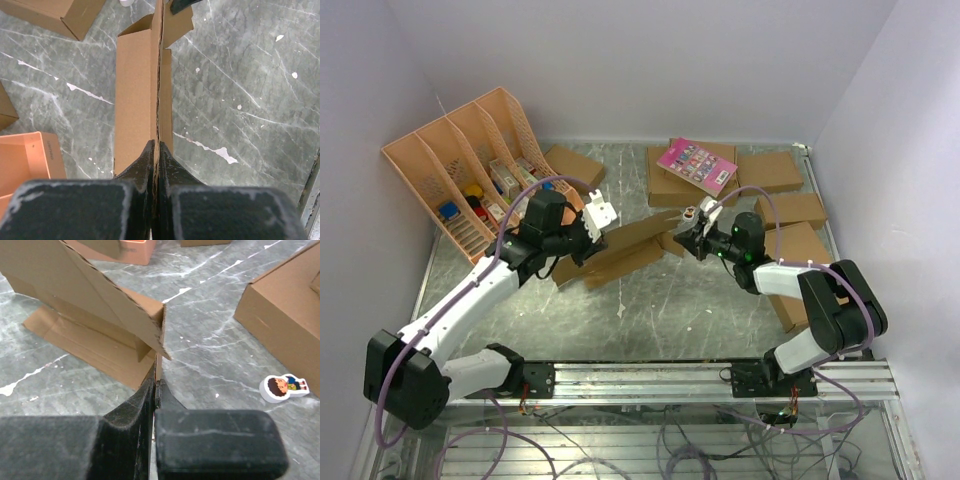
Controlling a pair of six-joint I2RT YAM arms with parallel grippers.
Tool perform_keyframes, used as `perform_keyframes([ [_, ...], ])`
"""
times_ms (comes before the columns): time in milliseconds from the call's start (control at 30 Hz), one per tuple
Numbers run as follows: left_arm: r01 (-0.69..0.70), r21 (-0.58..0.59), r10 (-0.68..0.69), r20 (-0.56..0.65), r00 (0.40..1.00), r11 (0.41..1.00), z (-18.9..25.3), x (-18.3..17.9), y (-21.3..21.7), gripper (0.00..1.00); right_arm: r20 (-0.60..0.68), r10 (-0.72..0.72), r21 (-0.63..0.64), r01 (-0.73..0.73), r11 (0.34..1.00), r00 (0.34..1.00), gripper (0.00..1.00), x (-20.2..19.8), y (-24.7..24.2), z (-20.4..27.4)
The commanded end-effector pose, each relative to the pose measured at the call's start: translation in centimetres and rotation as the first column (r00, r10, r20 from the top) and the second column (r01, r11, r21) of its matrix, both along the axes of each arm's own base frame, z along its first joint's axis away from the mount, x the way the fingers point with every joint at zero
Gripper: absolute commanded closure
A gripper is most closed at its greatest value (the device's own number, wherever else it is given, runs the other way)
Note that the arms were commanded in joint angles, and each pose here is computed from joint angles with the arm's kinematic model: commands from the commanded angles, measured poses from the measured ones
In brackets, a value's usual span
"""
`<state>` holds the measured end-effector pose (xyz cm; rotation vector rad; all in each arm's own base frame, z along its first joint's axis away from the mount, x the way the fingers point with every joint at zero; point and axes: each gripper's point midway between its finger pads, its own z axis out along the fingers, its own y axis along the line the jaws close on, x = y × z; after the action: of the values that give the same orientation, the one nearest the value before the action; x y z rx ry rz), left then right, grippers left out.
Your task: Fold the paper box
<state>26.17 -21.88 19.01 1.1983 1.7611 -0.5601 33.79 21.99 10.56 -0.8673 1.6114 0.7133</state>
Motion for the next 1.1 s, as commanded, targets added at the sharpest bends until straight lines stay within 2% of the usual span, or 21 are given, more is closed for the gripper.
perform_keyframes([
  [0,-0.019,-0.003,0.019,-0.053,0.998,1.000,-0.7,0.1,-0.4,0.93,-0.005,0.022,0.031,-0.022,0.999,1.000,1.00,-0.4,0.9,0.6],
  [400,-0.002,-0.011,0.001,-0.067,0.998,1.000,-1.0,-0.3,-0.6,0.93,-0.150,0.081,0.058,-0.073,0.996,0.985,0.96,-2.8,1.7,-1.5],
  [667,0.003,-0.008,-0.004,-0.068,0.998,1.000,-1.2,-0.4,-0.5,0.93,-0.188,0.161,0.046,-0.155,0.987,0.969,0.84,-3.4,2.5,-1.8],
  [767,0.005,-0.009,-0.005,-0.068,0.998,1.000,-1.1,-0.4,-0.6,0.93,-0.177,0.179,0.032,-0.177,0.984,0.968,0.75,-3.2,2.6,-1.1],
  [1067,0.009,-0.012,-0.009,-0.067,0.998,1.000,-1.2,-0.5,-0.6,0.93,-0.209,0.239,0.050,-0.233,0.971,0.948,0.66,-3.3,2.3,-1.0],
])
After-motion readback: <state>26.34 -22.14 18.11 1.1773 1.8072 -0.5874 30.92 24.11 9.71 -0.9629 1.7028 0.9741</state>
